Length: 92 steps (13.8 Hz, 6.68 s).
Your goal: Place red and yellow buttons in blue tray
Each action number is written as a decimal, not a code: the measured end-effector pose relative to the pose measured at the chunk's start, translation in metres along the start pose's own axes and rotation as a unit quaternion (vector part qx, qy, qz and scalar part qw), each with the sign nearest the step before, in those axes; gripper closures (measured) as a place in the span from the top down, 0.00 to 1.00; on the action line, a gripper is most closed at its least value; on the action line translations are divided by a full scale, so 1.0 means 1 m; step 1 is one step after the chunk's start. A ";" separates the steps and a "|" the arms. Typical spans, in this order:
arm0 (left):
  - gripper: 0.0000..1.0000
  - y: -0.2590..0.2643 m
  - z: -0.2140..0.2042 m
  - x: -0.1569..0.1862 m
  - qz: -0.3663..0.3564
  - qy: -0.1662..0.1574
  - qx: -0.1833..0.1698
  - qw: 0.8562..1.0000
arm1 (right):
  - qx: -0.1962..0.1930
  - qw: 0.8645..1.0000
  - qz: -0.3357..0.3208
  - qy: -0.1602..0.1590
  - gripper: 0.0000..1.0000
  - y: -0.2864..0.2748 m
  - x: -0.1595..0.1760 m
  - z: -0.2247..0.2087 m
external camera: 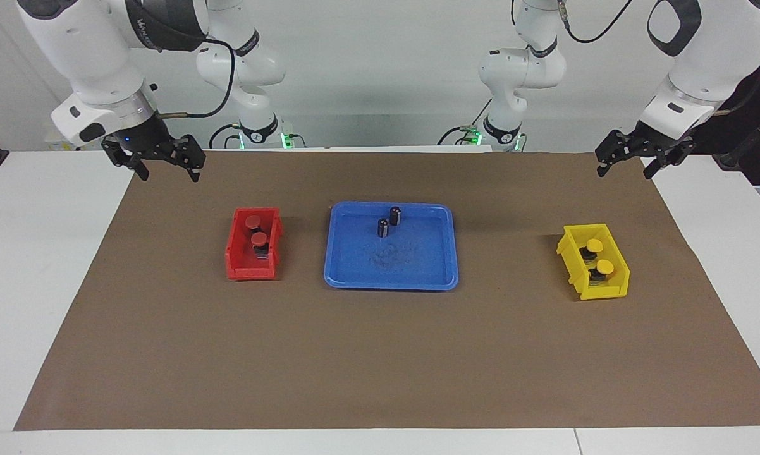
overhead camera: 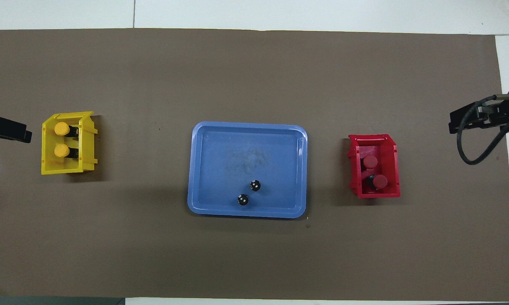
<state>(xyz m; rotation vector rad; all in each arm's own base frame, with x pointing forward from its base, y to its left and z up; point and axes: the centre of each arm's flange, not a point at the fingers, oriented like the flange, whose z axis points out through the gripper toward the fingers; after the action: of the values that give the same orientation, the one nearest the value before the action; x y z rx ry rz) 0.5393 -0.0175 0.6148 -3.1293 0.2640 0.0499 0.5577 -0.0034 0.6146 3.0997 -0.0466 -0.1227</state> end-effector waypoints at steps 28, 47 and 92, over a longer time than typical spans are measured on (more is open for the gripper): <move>1.00 0.001 0.055 -0.033 -0.035 0.004 -0.008 0.999 | 0.018 0.974 -0.221 0.051 0.72 -0.076 -0.020 0.231; 1.00 -0.007 0.060 -0.034 -0.043 0.002 -0.009 0.999 | 0.007 0.953 -0.286 0.094 0.68 -0.081 -0.042 0.259; 0.70 -0.052 0.224 0.065 -0.052 0.076 0.020 0.996 | 0.026 0.994 -0.041 0.100 0.41 -0.385 -0.031 0.233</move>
<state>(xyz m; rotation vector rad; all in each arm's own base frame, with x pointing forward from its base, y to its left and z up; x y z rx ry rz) 0.6049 0.0241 0.3888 -3.1041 0.1002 -0.1915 0.5196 0.3734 0.3692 3.1488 0.0849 0.1887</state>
